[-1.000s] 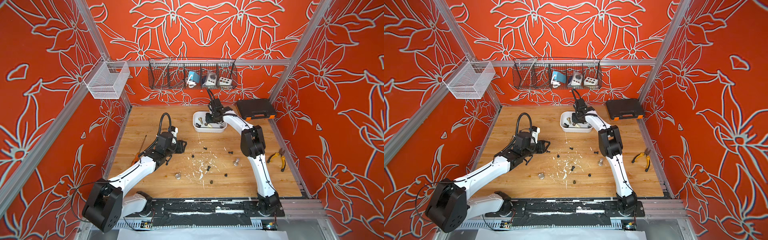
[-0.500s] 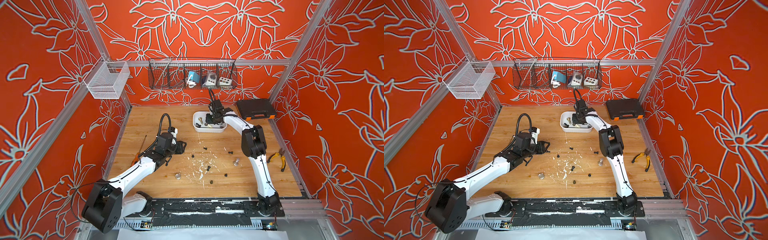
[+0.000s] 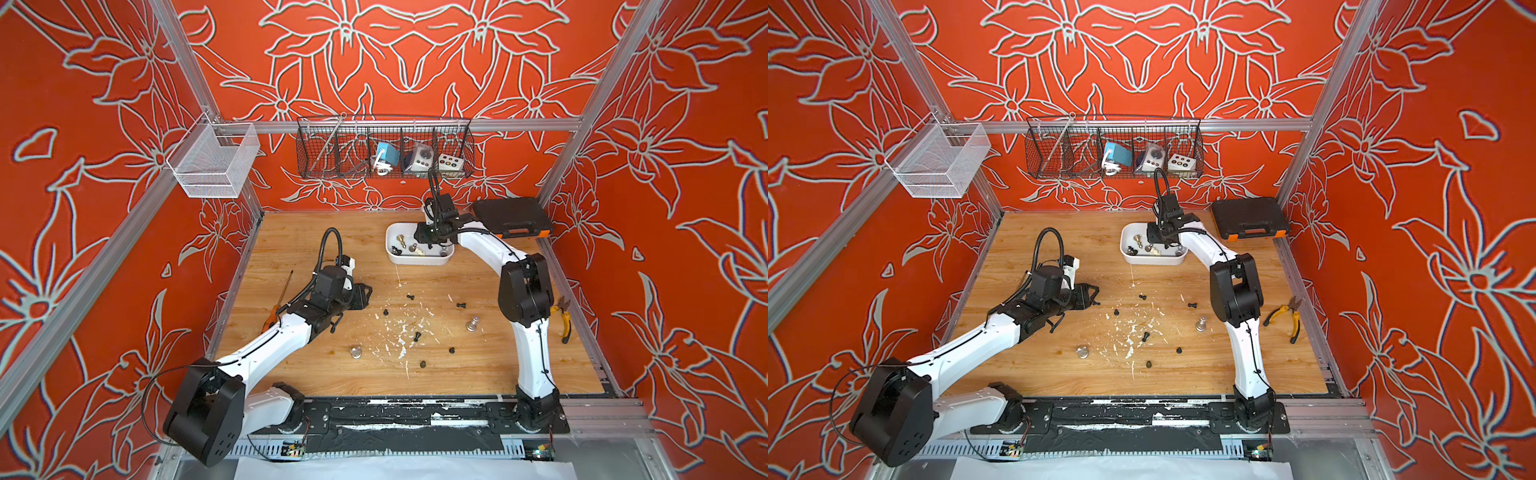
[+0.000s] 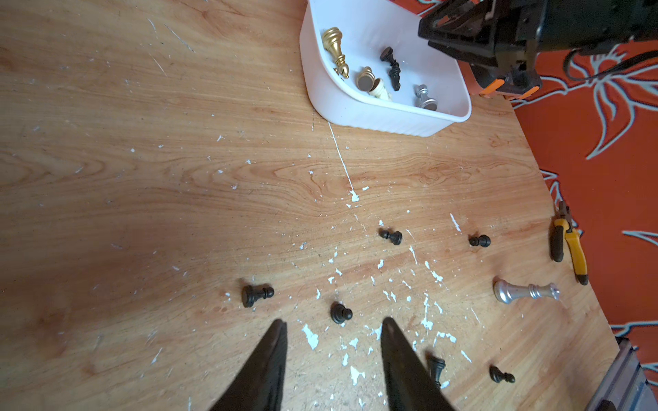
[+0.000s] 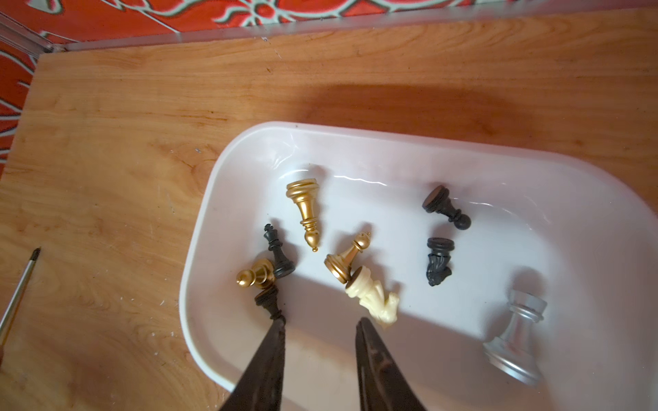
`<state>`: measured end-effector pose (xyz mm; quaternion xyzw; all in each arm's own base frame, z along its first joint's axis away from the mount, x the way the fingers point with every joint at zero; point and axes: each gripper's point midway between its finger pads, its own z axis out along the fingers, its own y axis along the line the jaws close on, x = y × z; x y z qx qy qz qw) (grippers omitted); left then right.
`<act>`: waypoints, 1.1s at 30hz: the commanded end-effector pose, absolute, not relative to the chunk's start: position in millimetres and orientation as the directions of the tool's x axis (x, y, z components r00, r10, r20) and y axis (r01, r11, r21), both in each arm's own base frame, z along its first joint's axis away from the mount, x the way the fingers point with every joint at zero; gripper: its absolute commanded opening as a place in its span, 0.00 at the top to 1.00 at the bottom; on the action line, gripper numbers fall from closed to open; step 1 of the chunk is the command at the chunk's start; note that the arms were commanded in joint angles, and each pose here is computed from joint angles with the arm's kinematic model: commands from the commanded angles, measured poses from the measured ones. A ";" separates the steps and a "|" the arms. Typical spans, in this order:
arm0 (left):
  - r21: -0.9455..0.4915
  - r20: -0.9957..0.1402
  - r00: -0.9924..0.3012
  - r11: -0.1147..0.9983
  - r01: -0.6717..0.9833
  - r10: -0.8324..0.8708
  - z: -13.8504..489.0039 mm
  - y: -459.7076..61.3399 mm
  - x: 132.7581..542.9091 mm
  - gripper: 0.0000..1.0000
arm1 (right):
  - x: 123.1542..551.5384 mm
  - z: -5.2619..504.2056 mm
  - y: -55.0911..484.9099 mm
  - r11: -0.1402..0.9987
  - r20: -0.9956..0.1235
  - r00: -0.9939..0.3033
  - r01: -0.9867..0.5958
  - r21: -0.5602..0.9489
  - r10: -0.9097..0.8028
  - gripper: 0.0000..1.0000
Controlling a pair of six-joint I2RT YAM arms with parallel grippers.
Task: Put the chess pieces into the storage box
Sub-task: Place the chess piece in the storage box, then pick up the chess piece at the center of the board.
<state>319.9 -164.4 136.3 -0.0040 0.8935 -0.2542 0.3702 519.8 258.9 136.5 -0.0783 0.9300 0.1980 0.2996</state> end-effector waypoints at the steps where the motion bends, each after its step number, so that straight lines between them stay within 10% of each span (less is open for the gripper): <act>1: -0.434 -0.662 -0.729 0.881 0.187 -0.172 136.1 -162.8 318.5 0.56 | 511.1 164.2 255.0 0.896 -0.627 -0.779 -0.289 0.337 -0.015 0.64; 33: -0.267 -0.549 -0.821 0.897 0.352 0.158 70.8 -233.8 308.7 0.61 | 366.0 156.6 156.9 0.926 -0.560 -0.828 -0.226 0.301 -0.020 0.63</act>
